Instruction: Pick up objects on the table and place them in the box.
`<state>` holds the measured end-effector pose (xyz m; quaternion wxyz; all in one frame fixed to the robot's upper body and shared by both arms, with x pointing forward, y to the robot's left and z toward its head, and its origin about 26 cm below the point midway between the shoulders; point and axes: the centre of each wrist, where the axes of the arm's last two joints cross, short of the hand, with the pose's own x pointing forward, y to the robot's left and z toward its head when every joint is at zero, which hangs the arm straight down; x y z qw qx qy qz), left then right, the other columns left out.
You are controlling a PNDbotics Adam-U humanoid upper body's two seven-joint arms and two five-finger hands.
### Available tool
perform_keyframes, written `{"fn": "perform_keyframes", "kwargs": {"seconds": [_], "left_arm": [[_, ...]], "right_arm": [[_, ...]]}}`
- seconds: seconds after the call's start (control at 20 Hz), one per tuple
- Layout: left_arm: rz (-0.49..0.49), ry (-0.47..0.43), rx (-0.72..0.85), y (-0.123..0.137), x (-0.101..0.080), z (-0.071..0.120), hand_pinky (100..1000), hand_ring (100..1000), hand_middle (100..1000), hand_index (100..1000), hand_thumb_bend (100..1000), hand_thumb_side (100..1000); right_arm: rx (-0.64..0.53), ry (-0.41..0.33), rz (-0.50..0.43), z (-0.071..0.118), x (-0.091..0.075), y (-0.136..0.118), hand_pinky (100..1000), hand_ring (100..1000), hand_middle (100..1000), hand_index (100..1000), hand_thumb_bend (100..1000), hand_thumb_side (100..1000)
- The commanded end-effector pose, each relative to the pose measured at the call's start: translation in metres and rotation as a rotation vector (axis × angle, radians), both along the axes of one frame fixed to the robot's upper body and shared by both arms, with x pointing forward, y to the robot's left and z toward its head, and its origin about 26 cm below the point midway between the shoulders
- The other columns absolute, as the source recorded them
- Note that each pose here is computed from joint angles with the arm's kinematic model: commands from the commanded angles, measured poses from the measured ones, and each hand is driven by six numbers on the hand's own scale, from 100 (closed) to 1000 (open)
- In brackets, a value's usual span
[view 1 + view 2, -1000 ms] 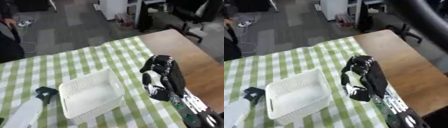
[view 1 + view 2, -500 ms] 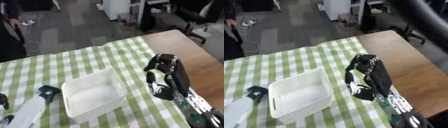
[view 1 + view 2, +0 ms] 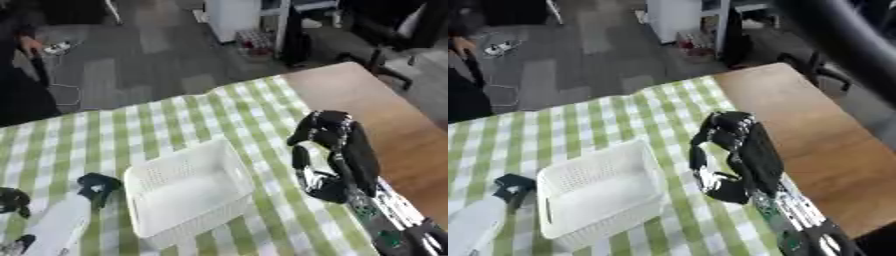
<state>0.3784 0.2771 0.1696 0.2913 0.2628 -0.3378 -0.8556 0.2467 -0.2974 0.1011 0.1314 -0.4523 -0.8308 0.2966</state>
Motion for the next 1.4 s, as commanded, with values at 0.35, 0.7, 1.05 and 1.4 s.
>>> {"fn": "perform_keyframes", "kwargs": {"seconds": [0.35,0.7,1.05,1.4], "left_arm": [[-0.114,0.089,0.148,0.0,0.003,0.001,893,996,1000,992,378,1000],[-0.093,0.086,0.188,0.001,0.006,-0.005,913,1000,1000,984,359,1000],[-0.087,0.078,0.213,0.0,0.007,-0.007,884,994,1000,968,338,1000],[-0.082,0.079,0.232,0.0,0.008,-0.01,874,989,997,962,346,1000]], "right_arm": [[-0.019,-0.02,0.006,0.009,0.001,-0.003,245,379,422,490,100,952],[-0.018,-0.024,0.008,0.011,0.003,-0.004,247,380,423,490,100,953],[-0.018,-0.024,0.009,0.013,0.003,-0.005,251,383,426,490,100,953],[-0.019,-0.024,0.007,0.013,0.003,-0.005,255,388,429,490,100,954]]}}
